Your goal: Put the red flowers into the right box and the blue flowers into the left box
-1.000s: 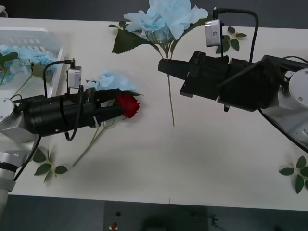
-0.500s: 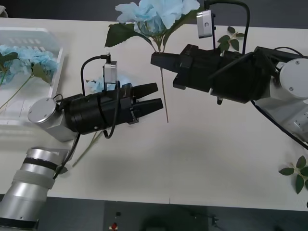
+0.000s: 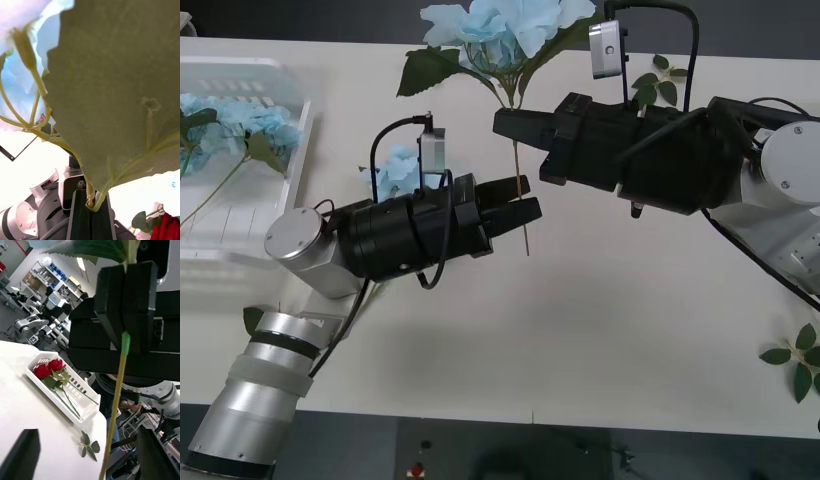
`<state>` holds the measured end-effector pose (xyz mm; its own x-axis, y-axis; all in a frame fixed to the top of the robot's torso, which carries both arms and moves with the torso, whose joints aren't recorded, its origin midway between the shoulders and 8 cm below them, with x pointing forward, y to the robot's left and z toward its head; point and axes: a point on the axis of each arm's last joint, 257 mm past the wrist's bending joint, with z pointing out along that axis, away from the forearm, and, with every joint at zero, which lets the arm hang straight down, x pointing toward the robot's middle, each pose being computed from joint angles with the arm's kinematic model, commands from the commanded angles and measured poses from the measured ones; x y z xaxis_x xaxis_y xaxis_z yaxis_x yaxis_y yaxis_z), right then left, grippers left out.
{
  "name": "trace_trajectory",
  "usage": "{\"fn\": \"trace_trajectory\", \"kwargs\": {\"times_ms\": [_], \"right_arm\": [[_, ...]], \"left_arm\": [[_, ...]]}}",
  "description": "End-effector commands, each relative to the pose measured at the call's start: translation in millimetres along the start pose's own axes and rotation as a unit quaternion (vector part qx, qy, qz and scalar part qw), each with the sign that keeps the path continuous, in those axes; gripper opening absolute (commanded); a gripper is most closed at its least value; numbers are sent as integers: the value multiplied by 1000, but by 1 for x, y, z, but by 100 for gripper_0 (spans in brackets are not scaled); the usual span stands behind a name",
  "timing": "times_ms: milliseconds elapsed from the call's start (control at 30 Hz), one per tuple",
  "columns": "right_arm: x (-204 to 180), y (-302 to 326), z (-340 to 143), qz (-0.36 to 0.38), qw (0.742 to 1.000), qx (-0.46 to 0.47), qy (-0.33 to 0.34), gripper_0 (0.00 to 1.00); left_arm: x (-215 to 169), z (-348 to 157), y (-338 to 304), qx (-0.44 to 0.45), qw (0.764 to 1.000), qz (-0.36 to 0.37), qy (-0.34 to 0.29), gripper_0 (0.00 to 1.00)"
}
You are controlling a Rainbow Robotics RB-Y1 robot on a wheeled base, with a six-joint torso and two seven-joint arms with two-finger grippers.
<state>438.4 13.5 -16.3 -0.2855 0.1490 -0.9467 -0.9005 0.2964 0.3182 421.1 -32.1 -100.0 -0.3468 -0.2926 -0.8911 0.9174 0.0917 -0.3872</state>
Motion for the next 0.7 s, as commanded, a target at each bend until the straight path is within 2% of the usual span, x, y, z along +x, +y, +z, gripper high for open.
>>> {"fn": "trace_trajectory", "kwargs": {"times_ms": [33,67,133,167,700], "right_arm": [[-18,12,4,9,1000,-15,-15,0],[-18,13,4,10,1000,-16,-15,0],[-18,13,4,9,1000,-15,-14,0],[-18,13,4,10,1000,-16,-15,0],[-18,13,5,10,1000,-16,-16,0]], "left_arm": [[-15,21,-10,18,999,45,5,26],[-15,22,-10,18,999,47,7,23],[-16,24,-6,12,998,55,12,4],[-16,25,-5,11,998,56,13,1],[-18,20,7,-11,998,65,18,0]]}}
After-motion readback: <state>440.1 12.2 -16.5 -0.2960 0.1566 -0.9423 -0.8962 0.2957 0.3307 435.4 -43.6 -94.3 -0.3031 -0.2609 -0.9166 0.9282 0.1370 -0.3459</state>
